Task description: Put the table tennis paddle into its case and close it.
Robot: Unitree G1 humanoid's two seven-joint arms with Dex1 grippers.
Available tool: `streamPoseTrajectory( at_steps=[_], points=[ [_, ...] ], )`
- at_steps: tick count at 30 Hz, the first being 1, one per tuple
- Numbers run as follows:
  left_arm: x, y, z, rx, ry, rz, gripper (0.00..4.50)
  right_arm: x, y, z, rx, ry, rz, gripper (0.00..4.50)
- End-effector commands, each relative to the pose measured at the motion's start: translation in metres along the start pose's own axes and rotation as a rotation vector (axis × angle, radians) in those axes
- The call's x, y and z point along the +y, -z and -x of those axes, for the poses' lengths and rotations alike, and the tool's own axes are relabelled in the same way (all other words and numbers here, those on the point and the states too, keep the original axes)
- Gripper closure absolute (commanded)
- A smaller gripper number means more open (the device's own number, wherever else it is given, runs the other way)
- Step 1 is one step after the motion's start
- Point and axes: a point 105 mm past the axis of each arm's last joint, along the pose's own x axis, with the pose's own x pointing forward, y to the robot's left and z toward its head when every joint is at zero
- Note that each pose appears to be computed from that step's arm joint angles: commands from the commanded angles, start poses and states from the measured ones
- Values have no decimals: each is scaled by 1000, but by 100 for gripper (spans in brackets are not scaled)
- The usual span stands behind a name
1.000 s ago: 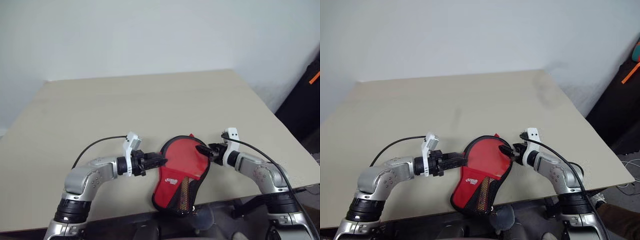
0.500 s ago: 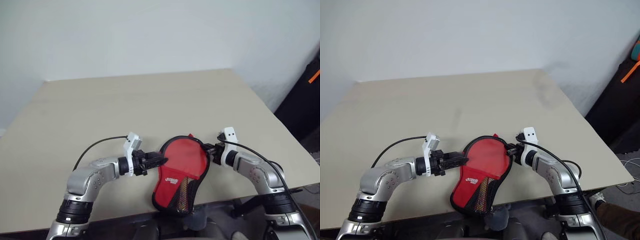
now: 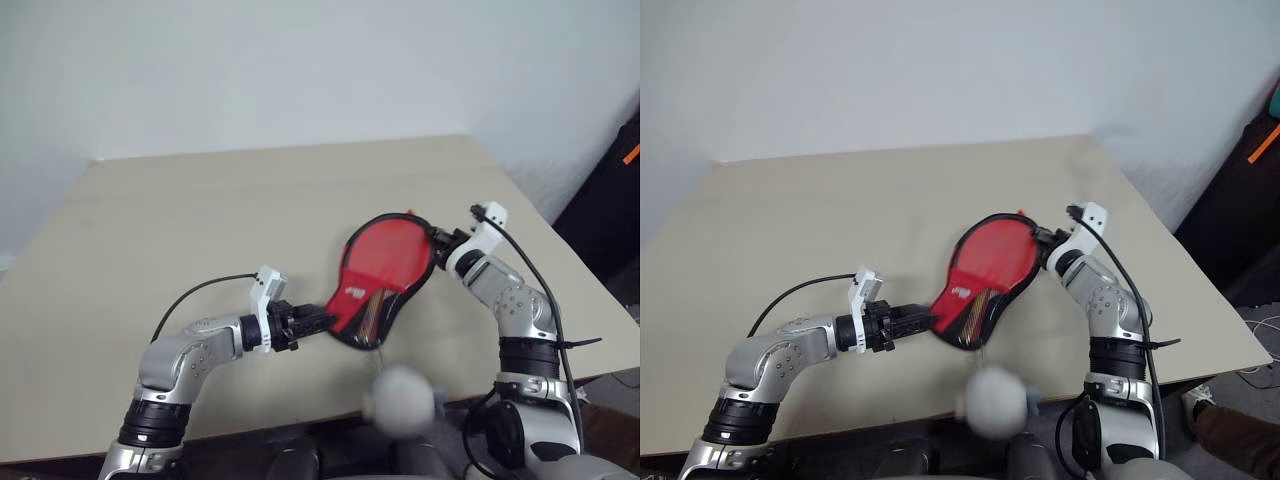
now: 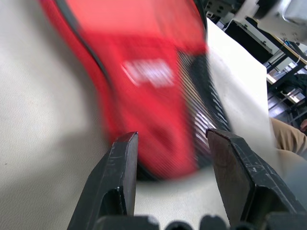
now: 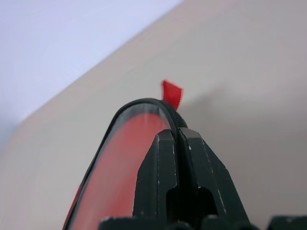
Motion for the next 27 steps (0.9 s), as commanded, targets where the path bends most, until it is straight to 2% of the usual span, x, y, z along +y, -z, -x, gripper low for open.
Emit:
streamPoseTrajectory(
  at_steps=[1,5,11,15,16,18,23,25,26,27],
  points=[
    [0,-7,3,-24,-3,-14,212,-20,-38,1,-135,104,-21,448],
    [-3,-4,0,-18,6,-17,212,-44,-27,1,-108,218,0,448],
    [-3,-3,-1,-14,6,-18,212,-33,9,3,10,152,121,448],
    [1,-9,3,-42,3,2,212,-37,25,9,75,155,165,448],
    [2,-11,4,-47,2,4,212,-39,26,11,81,157,161,399],
    [4,-12,7,-47,-3,-3,212,-39,28,13,85,156,158,349],
    [9,-19,14,-64,-1,23,212,-43,23,15,63,172,185,170],
    [9,-20,20,-58,6,29,212,-44,8,18,-18,166,214,97],
    [10,-20,25,-57,6,32,212,-41,-6,22,-113,129,185,64],
    [12,-20,29,-55,2,37,212,-39,-16,26,-183,99,173,64]
  ],
)
